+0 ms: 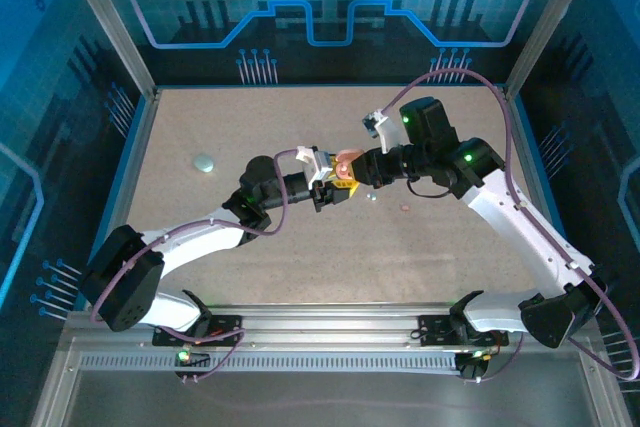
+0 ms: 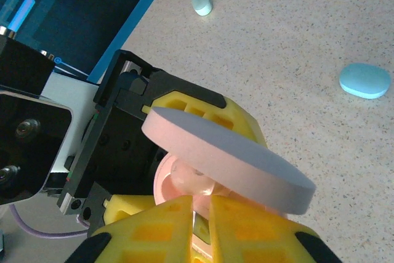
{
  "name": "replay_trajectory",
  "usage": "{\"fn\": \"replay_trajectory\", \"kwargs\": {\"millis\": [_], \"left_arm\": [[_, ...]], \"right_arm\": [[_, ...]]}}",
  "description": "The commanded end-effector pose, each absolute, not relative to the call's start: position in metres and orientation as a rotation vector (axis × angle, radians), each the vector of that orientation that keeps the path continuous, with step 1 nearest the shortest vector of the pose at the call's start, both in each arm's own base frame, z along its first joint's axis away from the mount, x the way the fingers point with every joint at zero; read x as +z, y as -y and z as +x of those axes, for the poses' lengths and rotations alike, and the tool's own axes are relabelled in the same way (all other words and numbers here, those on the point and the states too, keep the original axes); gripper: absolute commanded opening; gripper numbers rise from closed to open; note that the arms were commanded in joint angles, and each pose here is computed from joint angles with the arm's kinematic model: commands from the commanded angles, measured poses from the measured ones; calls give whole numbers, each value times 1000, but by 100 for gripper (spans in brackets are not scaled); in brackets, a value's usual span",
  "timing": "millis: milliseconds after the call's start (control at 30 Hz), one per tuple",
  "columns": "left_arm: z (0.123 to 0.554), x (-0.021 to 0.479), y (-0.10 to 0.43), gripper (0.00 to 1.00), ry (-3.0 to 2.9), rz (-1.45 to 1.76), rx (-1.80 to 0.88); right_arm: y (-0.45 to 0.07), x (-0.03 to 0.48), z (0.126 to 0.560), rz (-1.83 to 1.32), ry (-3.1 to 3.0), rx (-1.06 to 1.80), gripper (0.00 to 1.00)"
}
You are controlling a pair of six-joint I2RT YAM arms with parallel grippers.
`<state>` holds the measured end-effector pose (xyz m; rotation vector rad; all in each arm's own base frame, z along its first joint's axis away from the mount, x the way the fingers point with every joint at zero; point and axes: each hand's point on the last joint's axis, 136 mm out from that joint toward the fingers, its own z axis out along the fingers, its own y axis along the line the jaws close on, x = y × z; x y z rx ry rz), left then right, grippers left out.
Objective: Insert wireless bluetooth earbuds into charging case
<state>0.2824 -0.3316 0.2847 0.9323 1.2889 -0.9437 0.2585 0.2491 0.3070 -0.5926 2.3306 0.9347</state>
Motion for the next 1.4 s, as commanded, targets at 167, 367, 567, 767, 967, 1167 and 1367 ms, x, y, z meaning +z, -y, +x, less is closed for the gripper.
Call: {"fn": "replay_trajectory", "kwargs": {"millis": [167,367,567,767,967,1167,1367], "left_arm": [[280,309,333,31,-1196,934,-921],[282,308,333,31,-1199,927,-913],[284,310,333,31,-1198,914,-902],[285,310,332,31,-1201,907,-893],[287,308,333,32,-1214,905,-885],[287,307,334,32,-1216,907,-876],[288,308,332,32,-1217,906,-862]], "right_arm": [[-242,315,258,-530,-2332,897,24],[-251,329,258,-424,-2302,1039,35],[-250,320,269,-318,-2336,999,36],[-257,313,269,-324,-2370,991,34],[-262,309,270,-286,-2393,965,33],[-262,304,273,-271,-2399,859,27],[-261,308,264,-396,-2383,825,20]]}}
